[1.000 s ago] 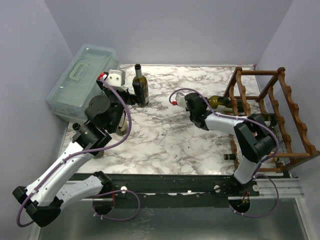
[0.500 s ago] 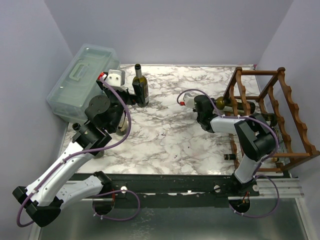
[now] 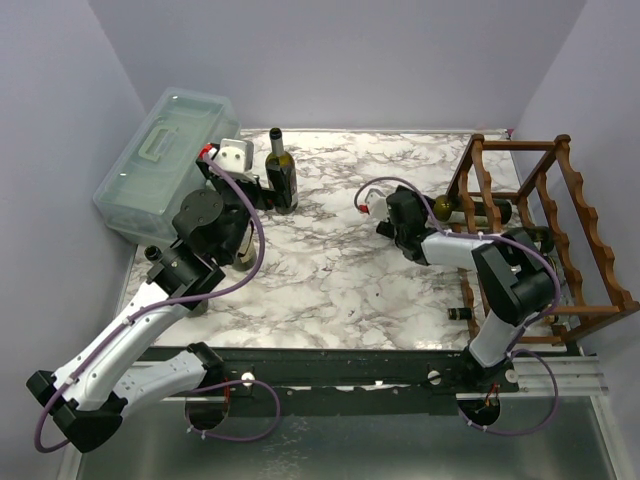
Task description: Put the wine bottle on the wine rack
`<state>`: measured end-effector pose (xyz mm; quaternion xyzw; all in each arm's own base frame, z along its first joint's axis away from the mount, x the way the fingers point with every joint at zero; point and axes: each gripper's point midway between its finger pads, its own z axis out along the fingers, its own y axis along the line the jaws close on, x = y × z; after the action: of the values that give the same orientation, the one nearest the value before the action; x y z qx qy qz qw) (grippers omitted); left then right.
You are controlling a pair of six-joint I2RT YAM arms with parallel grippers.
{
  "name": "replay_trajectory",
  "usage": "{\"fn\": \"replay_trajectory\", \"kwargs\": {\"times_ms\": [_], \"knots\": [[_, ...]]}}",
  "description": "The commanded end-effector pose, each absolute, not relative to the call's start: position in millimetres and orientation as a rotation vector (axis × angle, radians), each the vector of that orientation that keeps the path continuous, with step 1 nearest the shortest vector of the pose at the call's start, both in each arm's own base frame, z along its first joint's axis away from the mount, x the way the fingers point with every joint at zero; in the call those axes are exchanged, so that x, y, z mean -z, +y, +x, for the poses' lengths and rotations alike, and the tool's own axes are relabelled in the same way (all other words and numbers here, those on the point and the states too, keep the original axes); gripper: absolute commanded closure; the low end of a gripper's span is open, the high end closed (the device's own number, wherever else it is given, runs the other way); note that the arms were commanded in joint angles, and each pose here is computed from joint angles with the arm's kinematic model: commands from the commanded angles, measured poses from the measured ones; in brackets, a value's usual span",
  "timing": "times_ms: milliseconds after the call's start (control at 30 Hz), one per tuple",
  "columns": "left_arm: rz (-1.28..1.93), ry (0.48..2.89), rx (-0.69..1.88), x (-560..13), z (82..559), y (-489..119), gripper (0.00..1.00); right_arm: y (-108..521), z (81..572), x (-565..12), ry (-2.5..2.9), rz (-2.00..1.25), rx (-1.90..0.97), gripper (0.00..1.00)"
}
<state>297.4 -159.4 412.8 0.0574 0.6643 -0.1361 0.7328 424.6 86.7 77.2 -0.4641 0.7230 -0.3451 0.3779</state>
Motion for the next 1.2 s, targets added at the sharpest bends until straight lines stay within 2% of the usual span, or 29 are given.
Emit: {"fn": "replay_trajectory", "kwargs": {"times_ms": [0,133,267,600,1000,1167], "knots": [[0.133,1.46,0.322,-415.2,297.5,-163.8,0.04,117.6,417.8,-89.8,1.926,-1.099,0.672,0.0],[0.136,1.467,0.319,-412.8,299.3,-165.0,0.04,132.1,413.2,-99.0,1.974,-0.938,0.665,0.0],[0.141,1.476,0.317,-409.3,301.2,-167.3,0.04,125.0,412.0,-104.7,1.987,-0.778,0.82,0.01],[0.157,1.51,0.303,-396.7,308.8,-174.0,0.04,124.5,423.4,-105.4,1.966,-0.743,0.89,0.3],[0.153,1.503,0.299,-399.5,307.5,-171.6,0.04,122.5,434.8,-104.7,1.88,-0.817,1.01,0.47],[0.15,1.498,0.303,-401.3,306.1,-170.5,0.04,120.9,435.1,-99.3,1.88,-0.828,1.035,0.58]]}}
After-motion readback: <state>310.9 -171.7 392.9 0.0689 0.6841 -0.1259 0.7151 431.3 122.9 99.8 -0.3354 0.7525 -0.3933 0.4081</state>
